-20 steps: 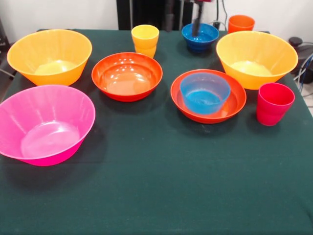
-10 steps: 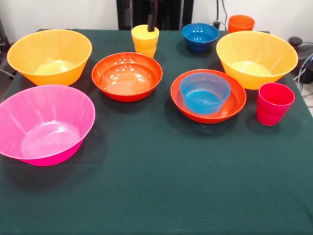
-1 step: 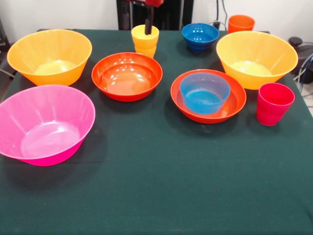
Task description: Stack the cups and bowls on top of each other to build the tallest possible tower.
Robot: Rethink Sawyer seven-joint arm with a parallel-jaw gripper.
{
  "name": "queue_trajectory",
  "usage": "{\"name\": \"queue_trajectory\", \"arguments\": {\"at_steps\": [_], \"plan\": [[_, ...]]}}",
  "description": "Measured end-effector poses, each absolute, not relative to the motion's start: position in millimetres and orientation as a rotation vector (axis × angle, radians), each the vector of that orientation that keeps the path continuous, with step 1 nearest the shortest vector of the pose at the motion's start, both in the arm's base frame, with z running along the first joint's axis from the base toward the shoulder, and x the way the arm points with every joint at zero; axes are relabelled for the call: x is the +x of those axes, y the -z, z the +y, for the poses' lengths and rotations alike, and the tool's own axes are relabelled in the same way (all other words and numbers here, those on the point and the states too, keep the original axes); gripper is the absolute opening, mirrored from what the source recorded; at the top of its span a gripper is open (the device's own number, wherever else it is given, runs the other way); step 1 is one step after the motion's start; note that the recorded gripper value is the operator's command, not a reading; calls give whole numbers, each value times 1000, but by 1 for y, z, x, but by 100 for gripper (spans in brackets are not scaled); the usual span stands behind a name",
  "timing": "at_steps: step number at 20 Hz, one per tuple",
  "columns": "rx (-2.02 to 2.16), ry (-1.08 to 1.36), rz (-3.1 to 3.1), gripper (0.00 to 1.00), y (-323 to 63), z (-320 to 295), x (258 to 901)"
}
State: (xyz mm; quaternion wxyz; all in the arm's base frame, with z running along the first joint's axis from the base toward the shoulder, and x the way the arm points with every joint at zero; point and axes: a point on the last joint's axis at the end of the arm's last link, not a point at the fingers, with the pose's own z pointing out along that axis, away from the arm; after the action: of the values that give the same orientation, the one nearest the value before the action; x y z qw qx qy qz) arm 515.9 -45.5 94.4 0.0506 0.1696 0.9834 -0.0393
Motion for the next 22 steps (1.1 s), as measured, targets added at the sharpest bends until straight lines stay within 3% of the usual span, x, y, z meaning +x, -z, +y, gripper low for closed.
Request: {"name": "queue_trajectory", "arguments": {"at_steps": [22], "plan": [[157, 14, 3096, 100, -8, 7, 470]]}}
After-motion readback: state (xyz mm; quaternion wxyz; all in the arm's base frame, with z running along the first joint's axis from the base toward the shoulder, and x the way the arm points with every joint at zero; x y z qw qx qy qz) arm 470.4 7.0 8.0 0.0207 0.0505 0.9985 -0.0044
